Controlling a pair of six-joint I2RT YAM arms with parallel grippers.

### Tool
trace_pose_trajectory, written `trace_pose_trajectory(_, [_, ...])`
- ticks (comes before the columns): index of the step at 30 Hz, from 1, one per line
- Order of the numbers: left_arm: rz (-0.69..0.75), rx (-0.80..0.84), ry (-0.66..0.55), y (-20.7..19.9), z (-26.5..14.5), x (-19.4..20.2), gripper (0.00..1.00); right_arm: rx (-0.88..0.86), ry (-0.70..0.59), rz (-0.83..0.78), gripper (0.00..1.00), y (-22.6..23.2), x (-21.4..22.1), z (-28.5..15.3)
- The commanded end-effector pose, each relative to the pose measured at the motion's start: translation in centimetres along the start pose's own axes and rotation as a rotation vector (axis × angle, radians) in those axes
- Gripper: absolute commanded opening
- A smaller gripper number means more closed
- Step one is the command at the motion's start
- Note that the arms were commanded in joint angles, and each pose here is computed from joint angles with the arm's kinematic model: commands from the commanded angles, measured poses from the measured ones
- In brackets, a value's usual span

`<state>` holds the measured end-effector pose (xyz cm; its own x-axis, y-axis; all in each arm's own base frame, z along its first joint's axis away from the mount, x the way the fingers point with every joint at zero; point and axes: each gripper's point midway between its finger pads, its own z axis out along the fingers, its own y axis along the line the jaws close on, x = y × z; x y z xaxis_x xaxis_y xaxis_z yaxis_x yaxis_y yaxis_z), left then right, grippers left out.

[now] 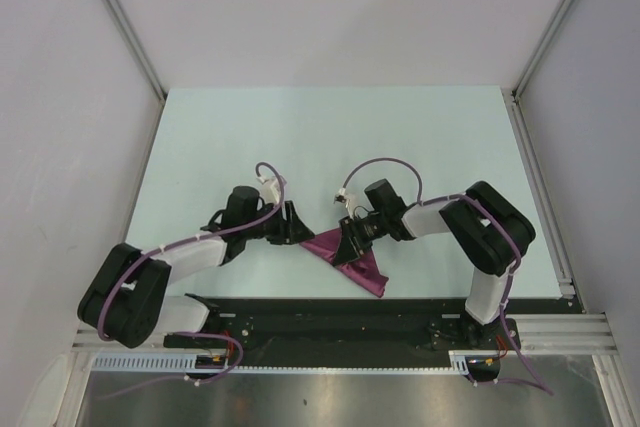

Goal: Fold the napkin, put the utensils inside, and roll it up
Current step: Roll the napkin at the center of the board.

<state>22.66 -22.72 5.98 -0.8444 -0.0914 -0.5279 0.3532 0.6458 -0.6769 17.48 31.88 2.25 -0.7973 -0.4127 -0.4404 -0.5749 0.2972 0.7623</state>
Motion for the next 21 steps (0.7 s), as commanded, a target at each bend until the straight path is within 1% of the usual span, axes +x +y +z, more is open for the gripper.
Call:
trace_pose_trajectory(1, [0.03, 0.011, -0.036, -0.6, -0.2, -0.7, 0.58, 0.052, 0.078, 0.104, 0.21, -1.9, 3.6, 0.1])
trace_pose_trajectory(6, [0.016, 0.039, 0.016, -0.7, 0.4, 1.1, 0.54, 0.048, 0.075, 0.12, 0.21, -2.4, 3.7, 0.1])
trace_pose_trajectory(9, [0.015, 0.039, 0.024, -0.7, 0.5, 1.4, 0.49, 0.05, 0.072, 0.131, 0.21, -2.7, 3.7, 0.0])
trace_pose_trajectory(12, [0.015, 0.032, 0.022, -0.6, 0.8, 1.3, 0.35, 0.052, 0.066, 0.134, 0.22, -2.8, 3.7, 0.0])
trace_pose_trajectory(13, [0.017, 0.034, 0.019, -0.7, 0.9, 1.0, 0.26, 0.054, 0.065, 0.134, 0.23, -2.9, 3.6, -0.1])
trace_pose_trajectory(15, [0.018, 0.031, 0.026, -0.6, 1.1, 1.0, 0.19, 0.059, 0.063, 0.134, 0.25, -2.9, 3.6, -0.1])
trace_pose_trajectory(16, [0.017, 0.028, 0.031, -0.6, 1.3, 0.9, 0.12, 0.062, 0.059, 0.136, 0.28, -2.9, 3.4, -0.2])
trace_pose_trajectory(18, [0.01, 0.003, 0.051, -0.1, 1.4, 1.1, 0.05, 0.075, 0.053, 0.134, 0.33, -2.9, 3.2, -0.3])
trace_pose_trajectory(20, [0.01, -0.027, 0.065, 0.4, 1.7, 0.9, 0.03, 0.091, 0.042, 0.125, 0.41, -2.8, 2.5, -0.6])
trace_pose_trajectory(21, [-0.003, -0.05, 0.092, 0.9, 1.7, 1.4, 0.0, 0.097, 0.039, 0.12, 0.45, -2.6, 2.2, -0.7])
